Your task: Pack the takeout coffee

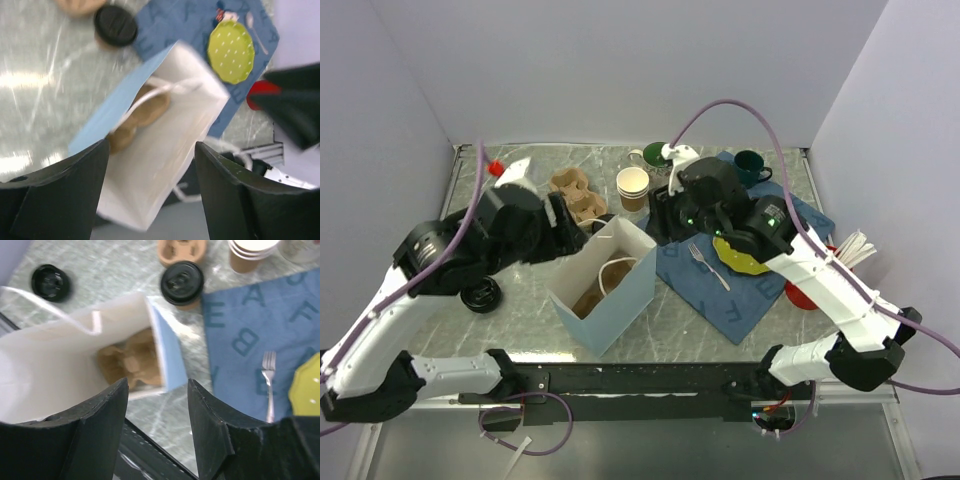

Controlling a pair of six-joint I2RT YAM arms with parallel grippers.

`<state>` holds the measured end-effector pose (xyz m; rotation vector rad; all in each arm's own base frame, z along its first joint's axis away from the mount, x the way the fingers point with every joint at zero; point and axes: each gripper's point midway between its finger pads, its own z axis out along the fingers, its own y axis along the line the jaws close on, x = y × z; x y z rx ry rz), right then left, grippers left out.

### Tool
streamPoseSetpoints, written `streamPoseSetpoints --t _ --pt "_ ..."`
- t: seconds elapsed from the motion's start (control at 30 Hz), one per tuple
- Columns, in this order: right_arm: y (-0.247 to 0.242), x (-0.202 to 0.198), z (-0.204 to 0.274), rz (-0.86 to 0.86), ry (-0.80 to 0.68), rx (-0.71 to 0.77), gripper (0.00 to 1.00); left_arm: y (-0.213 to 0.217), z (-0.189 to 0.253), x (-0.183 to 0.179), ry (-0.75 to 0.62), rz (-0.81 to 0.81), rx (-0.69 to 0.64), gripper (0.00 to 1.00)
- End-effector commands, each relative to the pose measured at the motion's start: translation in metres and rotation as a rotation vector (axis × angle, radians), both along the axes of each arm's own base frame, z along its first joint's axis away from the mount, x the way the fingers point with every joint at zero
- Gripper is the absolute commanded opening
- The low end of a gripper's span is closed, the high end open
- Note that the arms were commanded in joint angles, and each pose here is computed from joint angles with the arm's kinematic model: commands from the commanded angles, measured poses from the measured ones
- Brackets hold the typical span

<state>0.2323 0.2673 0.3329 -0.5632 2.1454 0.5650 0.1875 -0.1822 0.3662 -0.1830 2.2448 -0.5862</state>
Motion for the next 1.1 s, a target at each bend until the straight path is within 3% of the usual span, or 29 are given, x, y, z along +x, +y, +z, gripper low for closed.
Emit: streamPoseSetpoints --t 0.0,0.2,0.37,0.47,0.5,0.57,0.6,0.67,0.7,0.73,0.87,1.07 --pt "-0.006 0.008 -0.004 0.088 0.003 -0.042 0.58 0.023 -0.031 -0.038 0.177 0.093 -0.099 0.74" --pt "0.017 0.003 -0.020 0.250 0.048 -0.028 0.56 0.032 -0.047 -0.060 0.246 0.112 -0.187 0.73" --pt "0.023 0.017 -0.042 0.212 0.097 -0.072 0.56 0.023 -0.074 -0.070 0.338 0.094 -0.178 0.74" --pt "0.024 0.021 -0.048 0.193 0.113 -0.092 0.51 0.017 -0.090 -0.072 0.390 0.086 -0.158 0.68" --pt "0.024 0.022 -0.046 0.181 0.119 -0.085 0.46 0.018 -0.092 -0.070 0.387 0.101 -0.146 0.66" --pt "0.025 0.019 -0.047 0.176 0.146 -0.080 0.26 0.023 -0.097 -0.068 0.393 0.123 -0.103 0.54" --pt "0.027 0.017 -0.041 0.174 0.153 -0.059 0.11 0.027 -0.092 -0.062 0.361 0.140 -0.086 0.32" --pt "0.026 0.012 -0.027 0.171 0.165 -0.031 0.00 0.025 -0.089 -0.056 0.342 0.130 -0.060 0.17" --pt "0.027 0.006 -0.021 0.167 0.190 -0.007 0.00 0.024 -0.077 -0.054 0.312 0.117 -0.072 0.05" --pt "0.025 0.001 -0.016 0.165 0.207 -0.002 0.00 0.022 -0.072 -0.049 0.301 0.124 -0.069 0.01" --pt "0.020 -0.014 0.002 0.148 0.232 0.053 0.00 0.020 -0.044 -0.037 0.235 0.137 -0.108 0.01" --pt "0.018 -0.038 0.001 0.140 0.333 0.121 0.00 0.020 -0.040 -0.036 0.223 0.109 -0.093 0.01"
